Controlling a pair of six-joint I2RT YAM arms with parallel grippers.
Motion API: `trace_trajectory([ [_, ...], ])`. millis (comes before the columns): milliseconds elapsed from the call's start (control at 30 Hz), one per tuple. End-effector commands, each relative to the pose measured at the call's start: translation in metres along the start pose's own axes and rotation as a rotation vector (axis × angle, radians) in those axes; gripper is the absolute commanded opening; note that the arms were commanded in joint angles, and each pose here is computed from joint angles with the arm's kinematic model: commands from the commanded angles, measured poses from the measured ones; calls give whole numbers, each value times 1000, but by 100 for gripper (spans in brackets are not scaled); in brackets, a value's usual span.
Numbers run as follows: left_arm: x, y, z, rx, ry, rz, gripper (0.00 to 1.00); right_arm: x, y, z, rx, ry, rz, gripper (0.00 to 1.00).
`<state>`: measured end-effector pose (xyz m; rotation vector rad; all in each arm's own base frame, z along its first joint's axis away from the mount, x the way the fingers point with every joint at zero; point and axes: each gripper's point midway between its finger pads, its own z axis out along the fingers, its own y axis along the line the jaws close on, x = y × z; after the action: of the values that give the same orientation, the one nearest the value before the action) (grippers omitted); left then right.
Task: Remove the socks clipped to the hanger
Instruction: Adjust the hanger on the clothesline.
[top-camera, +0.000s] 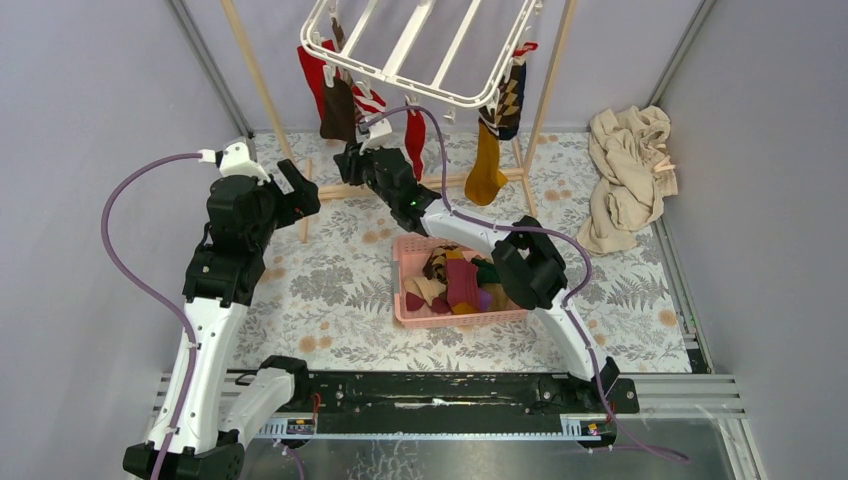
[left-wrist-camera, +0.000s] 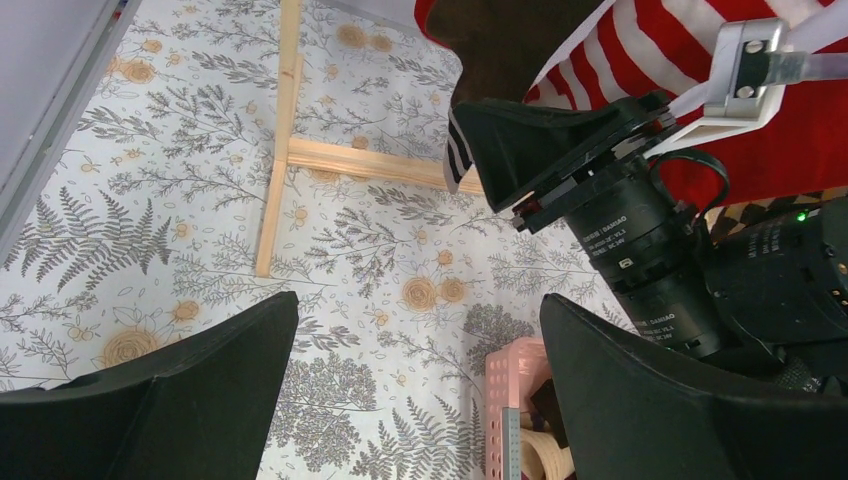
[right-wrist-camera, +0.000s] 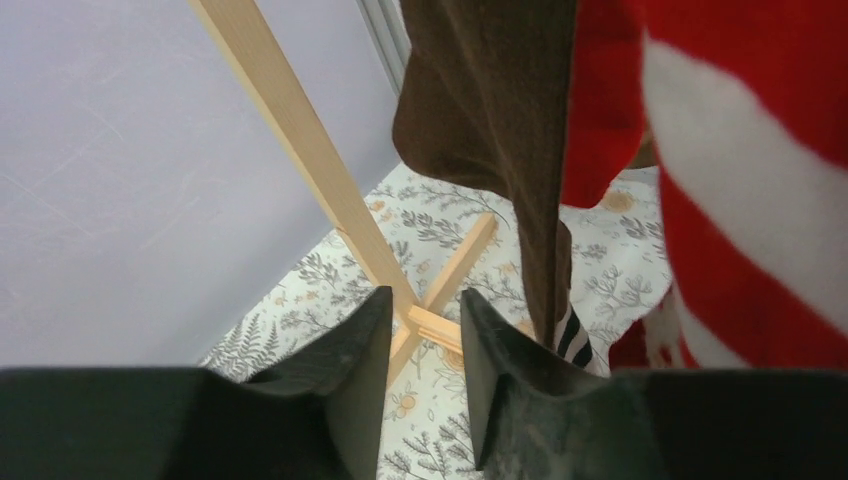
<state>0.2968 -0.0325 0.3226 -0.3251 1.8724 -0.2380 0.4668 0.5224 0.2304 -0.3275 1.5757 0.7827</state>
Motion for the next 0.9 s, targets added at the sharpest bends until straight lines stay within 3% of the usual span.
trace_trajectory([
  [0,-12,-2,-7,3,-35,29,99,-76,22,-5,-92,-175,32,29],
  [133,-12,-1,-7,-1,-35,33,99,-84,23,-15,-129,-176,55,0],
  [567,-7,-1,-2,2,-25,30,99,-106,35,-89,-294,-176,129,0],
  [667,-5,0,0,-1,-18,31,99,-99,25,-97,-245,-135,105,0],
  [767,-6,-1,0,5,-22,26,99,-94,10,-97,-166,-113,69,30],
  [867,-7,-3,1,11,-22,23,99,-92,0,-99,-115,-113,51,46],
])
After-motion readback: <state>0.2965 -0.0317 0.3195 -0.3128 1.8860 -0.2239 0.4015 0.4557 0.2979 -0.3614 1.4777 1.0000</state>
